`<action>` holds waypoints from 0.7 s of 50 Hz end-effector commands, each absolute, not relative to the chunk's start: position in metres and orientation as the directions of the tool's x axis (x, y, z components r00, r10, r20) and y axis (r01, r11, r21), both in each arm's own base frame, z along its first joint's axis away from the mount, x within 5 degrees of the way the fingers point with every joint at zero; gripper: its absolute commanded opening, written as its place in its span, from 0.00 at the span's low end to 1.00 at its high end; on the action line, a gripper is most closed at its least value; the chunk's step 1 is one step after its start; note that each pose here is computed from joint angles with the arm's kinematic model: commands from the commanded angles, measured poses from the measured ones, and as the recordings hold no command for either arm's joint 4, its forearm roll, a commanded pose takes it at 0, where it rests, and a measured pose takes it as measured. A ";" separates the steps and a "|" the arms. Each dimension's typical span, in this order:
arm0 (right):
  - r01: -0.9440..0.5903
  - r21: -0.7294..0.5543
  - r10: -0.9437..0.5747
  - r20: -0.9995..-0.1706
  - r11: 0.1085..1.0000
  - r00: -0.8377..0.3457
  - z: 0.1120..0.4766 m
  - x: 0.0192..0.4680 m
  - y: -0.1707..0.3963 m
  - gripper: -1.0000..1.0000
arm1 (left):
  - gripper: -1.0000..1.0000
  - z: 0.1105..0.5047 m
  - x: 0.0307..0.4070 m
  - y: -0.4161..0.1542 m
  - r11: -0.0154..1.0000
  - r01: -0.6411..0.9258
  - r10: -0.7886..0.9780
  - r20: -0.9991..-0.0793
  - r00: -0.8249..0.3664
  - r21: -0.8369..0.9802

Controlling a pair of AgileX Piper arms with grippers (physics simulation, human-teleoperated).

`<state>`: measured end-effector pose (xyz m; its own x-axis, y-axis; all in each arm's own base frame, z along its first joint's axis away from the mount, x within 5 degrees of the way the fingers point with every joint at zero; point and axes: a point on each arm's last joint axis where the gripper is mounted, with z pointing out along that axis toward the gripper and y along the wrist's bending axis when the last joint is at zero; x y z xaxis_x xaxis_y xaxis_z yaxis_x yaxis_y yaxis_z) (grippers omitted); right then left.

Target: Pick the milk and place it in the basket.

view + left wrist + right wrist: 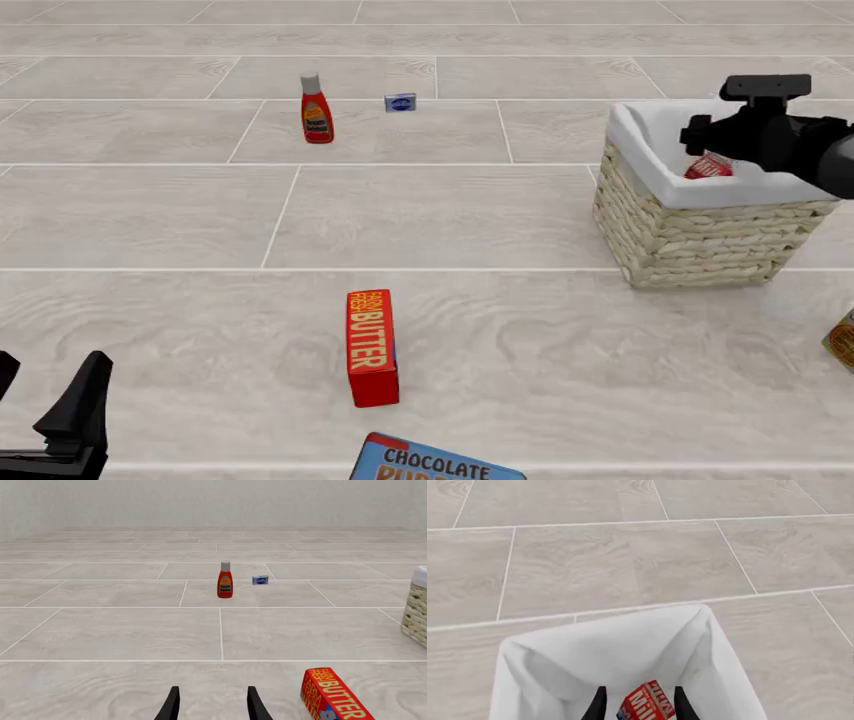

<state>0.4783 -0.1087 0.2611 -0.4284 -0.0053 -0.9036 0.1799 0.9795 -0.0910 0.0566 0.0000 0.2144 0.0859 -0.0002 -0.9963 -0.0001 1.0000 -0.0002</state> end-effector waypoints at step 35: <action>0.158 -0.092 -0.041 -0.952 0.983 -0.303 0.318 0.402 -0.076 1.00 | 1.00 0.214 0.057 0.000 1.000 0.000 0.000 -0.996 0.086 0.000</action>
<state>0.4343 -0.0887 0.3043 -0.3466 -0.0316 -0.9375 0.1662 0.9815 -0.0946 0.0566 0.0000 0.2144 0.0860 -0.0002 -0.9963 -0.0001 1.0000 -0.0002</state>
